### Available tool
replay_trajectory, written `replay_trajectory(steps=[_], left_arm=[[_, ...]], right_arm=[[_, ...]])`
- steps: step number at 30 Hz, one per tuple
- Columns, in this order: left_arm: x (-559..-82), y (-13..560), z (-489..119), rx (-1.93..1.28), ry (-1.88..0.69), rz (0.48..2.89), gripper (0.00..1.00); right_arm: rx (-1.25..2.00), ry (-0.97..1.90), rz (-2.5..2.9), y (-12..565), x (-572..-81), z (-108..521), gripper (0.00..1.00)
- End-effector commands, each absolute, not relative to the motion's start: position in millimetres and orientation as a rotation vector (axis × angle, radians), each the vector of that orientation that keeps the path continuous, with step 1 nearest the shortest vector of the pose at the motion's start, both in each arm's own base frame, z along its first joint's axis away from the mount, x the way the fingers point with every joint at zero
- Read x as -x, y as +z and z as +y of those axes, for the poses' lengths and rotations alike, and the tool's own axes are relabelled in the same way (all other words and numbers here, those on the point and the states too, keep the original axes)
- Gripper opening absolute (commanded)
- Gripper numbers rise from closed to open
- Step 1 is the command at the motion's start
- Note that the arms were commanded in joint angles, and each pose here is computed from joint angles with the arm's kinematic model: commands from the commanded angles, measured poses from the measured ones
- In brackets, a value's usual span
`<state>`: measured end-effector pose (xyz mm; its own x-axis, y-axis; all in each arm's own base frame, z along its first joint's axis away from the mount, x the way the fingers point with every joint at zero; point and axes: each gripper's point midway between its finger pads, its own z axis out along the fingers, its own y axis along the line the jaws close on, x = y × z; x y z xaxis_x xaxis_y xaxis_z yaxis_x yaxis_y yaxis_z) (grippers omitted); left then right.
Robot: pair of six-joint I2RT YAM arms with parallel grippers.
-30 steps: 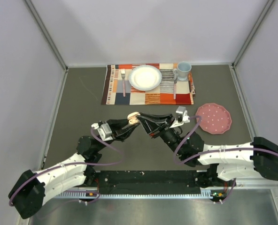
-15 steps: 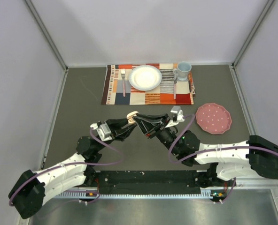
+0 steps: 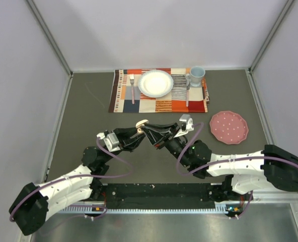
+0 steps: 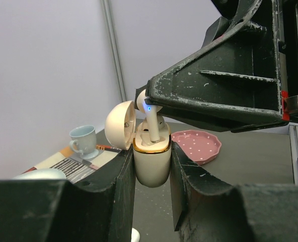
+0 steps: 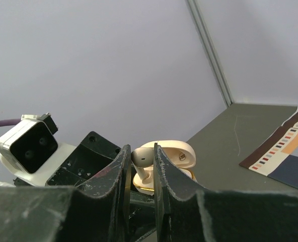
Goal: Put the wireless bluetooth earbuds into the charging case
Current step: Insert the left earbud into the left side groove of the charging case.
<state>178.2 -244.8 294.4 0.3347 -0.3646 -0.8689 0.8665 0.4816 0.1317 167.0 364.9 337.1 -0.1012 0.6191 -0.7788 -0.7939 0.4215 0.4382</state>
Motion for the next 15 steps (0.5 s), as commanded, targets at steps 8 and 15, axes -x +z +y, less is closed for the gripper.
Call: replay_trajectory(steps=[8, 15], left_arm=[[-173.2, 306.9, -238.7, -0.647, -0.876, 0.833, 0.00], [-173.3, 306.8, -237.2, -0.640, -0.870, 0.833, 0.00]], right_arm=[[0.152, 1.224, 1.145, 356.0, -165.7, 371.1, 0.00], [0.156, 1.198, 1.174, 348.0, -169.3, 374.3, 0.00]])
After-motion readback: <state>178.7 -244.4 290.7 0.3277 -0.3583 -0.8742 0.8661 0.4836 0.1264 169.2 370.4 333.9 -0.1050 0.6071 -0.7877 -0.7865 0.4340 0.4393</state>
